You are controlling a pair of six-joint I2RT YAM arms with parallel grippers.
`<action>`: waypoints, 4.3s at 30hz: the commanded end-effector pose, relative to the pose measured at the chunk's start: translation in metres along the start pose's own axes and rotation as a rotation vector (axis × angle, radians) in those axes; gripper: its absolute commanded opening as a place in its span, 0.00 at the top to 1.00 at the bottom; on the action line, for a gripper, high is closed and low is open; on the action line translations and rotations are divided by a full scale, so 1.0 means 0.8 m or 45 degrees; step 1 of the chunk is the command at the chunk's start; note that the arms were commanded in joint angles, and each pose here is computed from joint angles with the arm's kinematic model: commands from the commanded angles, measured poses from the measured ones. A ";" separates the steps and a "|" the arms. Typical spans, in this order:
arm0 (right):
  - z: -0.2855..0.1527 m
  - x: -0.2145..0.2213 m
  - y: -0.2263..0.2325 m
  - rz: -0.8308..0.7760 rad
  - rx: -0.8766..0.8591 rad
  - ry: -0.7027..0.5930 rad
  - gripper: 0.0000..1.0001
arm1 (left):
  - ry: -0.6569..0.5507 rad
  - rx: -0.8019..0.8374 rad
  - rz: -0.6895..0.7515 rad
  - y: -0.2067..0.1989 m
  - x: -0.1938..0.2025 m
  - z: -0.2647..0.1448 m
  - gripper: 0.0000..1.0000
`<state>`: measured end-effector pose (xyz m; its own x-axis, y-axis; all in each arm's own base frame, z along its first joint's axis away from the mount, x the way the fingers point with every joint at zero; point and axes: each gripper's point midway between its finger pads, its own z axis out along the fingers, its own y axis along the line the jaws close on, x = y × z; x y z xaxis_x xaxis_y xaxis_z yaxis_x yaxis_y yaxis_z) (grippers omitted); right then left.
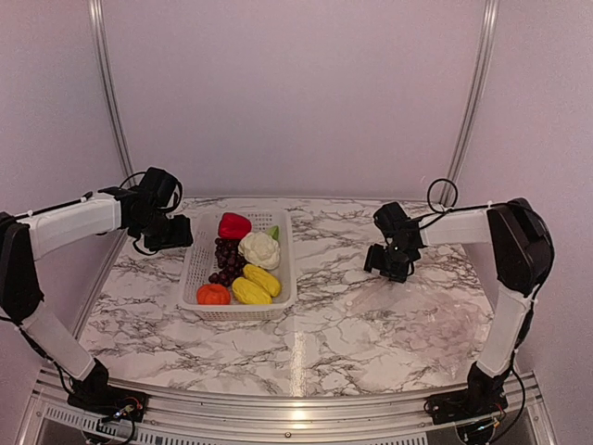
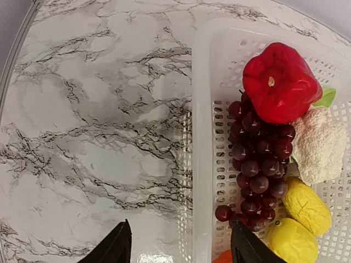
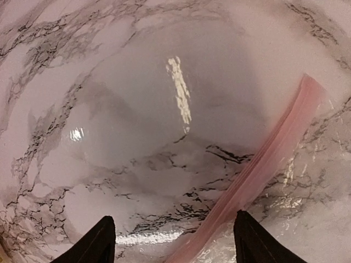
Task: Place the food in the zip-top bag and seal the zipper
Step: Adjust the zipper food storage bag at the center of the board, then pick up the zipper food storage bag from the center of the board, then open the zipper food storage bag at the center of the board.
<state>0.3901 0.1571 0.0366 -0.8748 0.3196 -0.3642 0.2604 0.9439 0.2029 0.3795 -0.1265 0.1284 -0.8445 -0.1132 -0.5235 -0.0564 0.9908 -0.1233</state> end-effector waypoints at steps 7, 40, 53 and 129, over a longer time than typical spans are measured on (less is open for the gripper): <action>0.011 -0.008 0.022 -0.007 -0.016 0.005 0.43 | -0.124 0.055 -0.055 -0.008 -0.043 -0.067 0.36; -0.040 0.104 0.150 -0.586 -0.125 0.139 0.50 | -0.022 0.179 -0.306 -0.033 -0.019 -0.062 0.41; -0.017 0.133 0.130 -0.374 0.037 0.223 0.66 | -0.004 0.208 -0.236 -0.047 0.012 -0.078 0.41; -0.243 0.022 0.230 -0.612 -0.543 -0.312 0.64 | -0.123 0.954 -0.052 -0.429 -0.009 -0.098 1.00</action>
<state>0.3431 0.3047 0.2372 -0.7336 -0.1080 -0.6709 -0.3356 0.9160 0.2196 0.3656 -0.4582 0.2178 -0.8135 -0.1678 -0.5569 0.2956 0.7054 -0.6442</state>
